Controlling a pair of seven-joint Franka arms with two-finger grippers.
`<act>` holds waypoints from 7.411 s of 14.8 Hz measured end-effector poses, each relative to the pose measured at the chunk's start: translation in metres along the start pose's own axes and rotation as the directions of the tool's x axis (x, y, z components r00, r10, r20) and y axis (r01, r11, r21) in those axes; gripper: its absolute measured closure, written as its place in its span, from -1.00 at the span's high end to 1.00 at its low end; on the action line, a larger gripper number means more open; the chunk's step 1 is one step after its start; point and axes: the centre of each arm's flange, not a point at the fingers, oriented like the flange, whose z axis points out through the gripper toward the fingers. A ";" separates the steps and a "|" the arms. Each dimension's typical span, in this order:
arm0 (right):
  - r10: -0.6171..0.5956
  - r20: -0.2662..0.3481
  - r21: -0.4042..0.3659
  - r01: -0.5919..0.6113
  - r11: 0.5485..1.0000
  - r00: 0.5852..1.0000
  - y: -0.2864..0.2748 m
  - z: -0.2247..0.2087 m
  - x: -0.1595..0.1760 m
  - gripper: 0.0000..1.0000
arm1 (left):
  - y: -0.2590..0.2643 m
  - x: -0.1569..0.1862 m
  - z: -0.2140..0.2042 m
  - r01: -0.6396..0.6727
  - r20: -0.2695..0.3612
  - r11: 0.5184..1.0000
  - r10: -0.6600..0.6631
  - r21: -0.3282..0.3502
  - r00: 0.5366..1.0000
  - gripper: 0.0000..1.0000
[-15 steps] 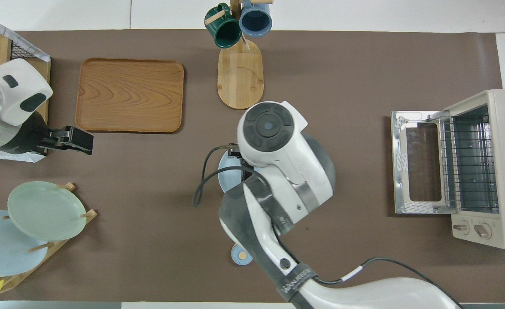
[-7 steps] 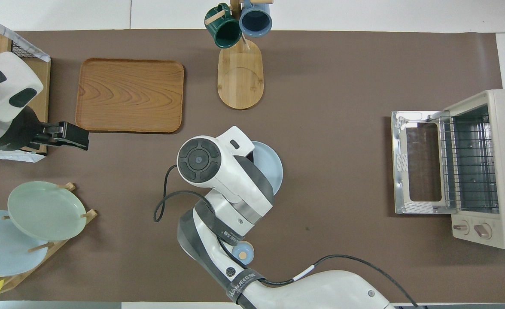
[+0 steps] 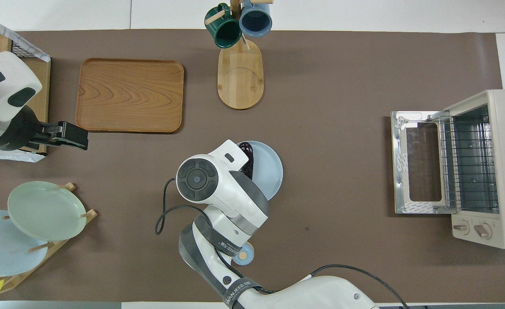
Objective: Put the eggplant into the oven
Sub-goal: 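Grasp the eggplant on the plate with the right gripper and lift, then carry the eggplant with the right gripper into the open oven, then release the eggplant inside the oven and withdraw the right gripper, then push the oven door shut with the right gripper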
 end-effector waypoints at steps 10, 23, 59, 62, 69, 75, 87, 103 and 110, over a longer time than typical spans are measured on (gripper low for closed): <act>-0.010 -0.019 0.004 0.010 1.000 1.000 0.007 0.022 -0.007 -0.40 | -0.007 0.001 0.000 0.013 0.000 1.000 -0.013 -0.001 1.000 1.00; -0.108 0.078 -0.274 0.125 0.953 0.991 0.116 -0.068 0.074 -0.95 | -0.005 0.000 0.000 0.010 0.000 1.000 -0.010 -0.001 1.000 1.00; -0.204 0.145 -0.061 0.215 0.975 0.968 0.497 -0.096 0.060 -0.44 | -0.012 0.001 0.000 0.023 0.000 1.000 -0.023 -0.002 1.000 1.00; -0.135 0.114 -0.075 0.144 0.987 0.984 0.456 -0.082 0.062 -0.98 | -0.012 0.001 0.000 0.023 0.000 1.000 -0.023 -0.002 1.000 1.00; -0.113 0.114 -0.076 0.122 0.990 0.987 0.447 -0.002 0.044 -0.98 | -0.012 0.001 0.000 0.023 0.000 1.000 -0.023 -0.002 1.000 1.00; -0.103 0.116 -0.076 0.112 0.991 0.988 0.453 0.010 0.038 -0.98 | -0.012 0.001 0.000 0.023 0.000 1.000 -0.023 -0.002 1.000 1.00; -0.215 0.121 -0.156 0.233 0.960 0.969 0.449 0.020 0.029 -0.98 | -0.012 0.001 0.000 0.023 0.000 1.000 -0.023 -0.002 1.000 1.00; -0.198 0.226 -0.157 0.237 0.959 0.954 0.564 -0.157 0.089 -0.98 | -0.012 0.001 0.000 0.023 0.000 1.000 -0.023 -0.002 1.000 1.00; -0.218 0.136 -0.074 0.229 0.971 0.967 0.495 -0.274 0.107 -0.98 | -0.012 0.001 0.000 0.023 0.000 1.000 -0.023 -0.002 1.000 1.00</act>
